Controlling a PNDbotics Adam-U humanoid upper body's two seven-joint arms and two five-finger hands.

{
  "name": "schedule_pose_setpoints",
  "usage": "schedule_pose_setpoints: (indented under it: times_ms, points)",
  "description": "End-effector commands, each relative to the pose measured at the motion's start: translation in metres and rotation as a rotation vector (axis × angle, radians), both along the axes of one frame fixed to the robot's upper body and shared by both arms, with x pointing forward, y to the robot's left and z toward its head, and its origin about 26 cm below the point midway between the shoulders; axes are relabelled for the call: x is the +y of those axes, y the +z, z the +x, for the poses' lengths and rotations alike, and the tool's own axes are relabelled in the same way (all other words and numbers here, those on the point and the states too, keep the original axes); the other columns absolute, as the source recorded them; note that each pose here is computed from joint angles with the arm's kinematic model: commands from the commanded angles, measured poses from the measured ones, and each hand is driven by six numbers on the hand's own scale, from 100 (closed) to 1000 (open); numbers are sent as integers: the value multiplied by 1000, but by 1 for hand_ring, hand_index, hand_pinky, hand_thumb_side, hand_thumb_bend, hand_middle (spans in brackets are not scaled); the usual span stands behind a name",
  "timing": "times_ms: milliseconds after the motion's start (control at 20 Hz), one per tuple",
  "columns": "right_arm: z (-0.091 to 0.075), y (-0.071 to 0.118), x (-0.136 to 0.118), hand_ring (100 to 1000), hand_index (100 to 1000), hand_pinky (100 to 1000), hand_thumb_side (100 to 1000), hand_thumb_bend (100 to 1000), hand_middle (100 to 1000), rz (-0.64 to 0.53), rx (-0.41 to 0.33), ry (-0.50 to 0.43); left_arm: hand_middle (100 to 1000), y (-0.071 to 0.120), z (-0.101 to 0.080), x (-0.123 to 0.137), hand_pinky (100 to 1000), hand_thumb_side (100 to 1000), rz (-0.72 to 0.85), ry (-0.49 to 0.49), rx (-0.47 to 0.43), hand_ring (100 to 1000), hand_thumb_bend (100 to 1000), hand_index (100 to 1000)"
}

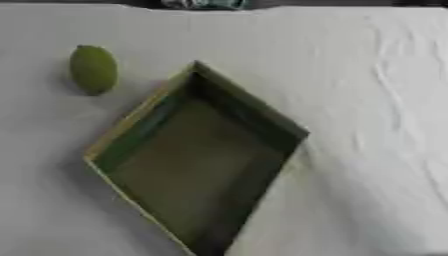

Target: Pick up objects on the table and place them in the box.

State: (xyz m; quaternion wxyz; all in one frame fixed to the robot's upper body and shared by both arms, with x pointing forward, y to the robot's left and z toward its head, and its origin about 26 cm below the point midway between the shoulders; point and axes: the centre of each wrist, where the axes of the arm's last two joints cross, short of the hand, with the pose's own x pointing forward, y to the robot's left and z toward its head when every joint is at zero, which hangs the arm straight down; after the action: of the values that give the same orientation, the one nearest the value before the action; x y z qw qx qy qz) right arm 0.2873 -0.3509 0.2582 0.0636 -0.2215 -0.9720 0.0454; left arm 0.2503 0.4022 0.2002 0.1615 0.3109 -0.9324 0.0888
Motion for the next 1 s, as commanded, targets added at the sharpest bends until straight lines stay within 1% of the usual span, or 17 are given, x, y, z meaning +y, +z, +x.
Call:
schedule_pose_setpoints:
  times_ms: [50, 250, 400, 450, 600, 700, 850, 1000]
  points:
    - [-4, 11, -1, 625, 723, 804, 515, 100, 586, -25, -31, 0, 570, 7, -4, 2, 669, 573, 32, 13, -13, 595, 100, 691]
    - [-4, 10, -1, 625, 723, 804, 513, 100, 585, -28, -29, -3, 579, 10, -7, 7, 674, 570, 70, 33, -4, 602, 100, 710]
    - [-4, 11, -2, 625, 723, 804, 513, 100, 585, -34, -28, -5, 598, 19, -11, 14, 688, 563, 151, 83, 21, 622, 100, 736]
    - [-4, 11, -2, 625, 723, 804, 513, 100, 585, -37, -28, -5, 605, 23, -11, 15, 691, 538, 186, 105, 36, 628, 100, 746]
    - [-4, 12, -2, 625, 723, 803, 512, 100, 585, -44, -29, -6, 618, 38, -12, 23, 704, 462, 304, 201, 120, 642, 100, 764]
    - [-5, 13, -2, 625, 723, 804, 512, 100, 585, -49, -28, -8, 626, 49, -9, 35, 713, 382, 390, 295, 195, 653, 100, 780]
    - [-5, 13, -2, 625, 723, 803, 512, 100, 585, -55, -25, -10, 635, 60, 2, 60, 719, 375, 458, 398, 282, 661, 100, 793]
    - [-5, 14, -2, 624, 723, 802, 513, 100, 585, -62, -26, -7, 645, 70, 14, 89, 726, 407, 468, 437, 347, 669, 100, 802]
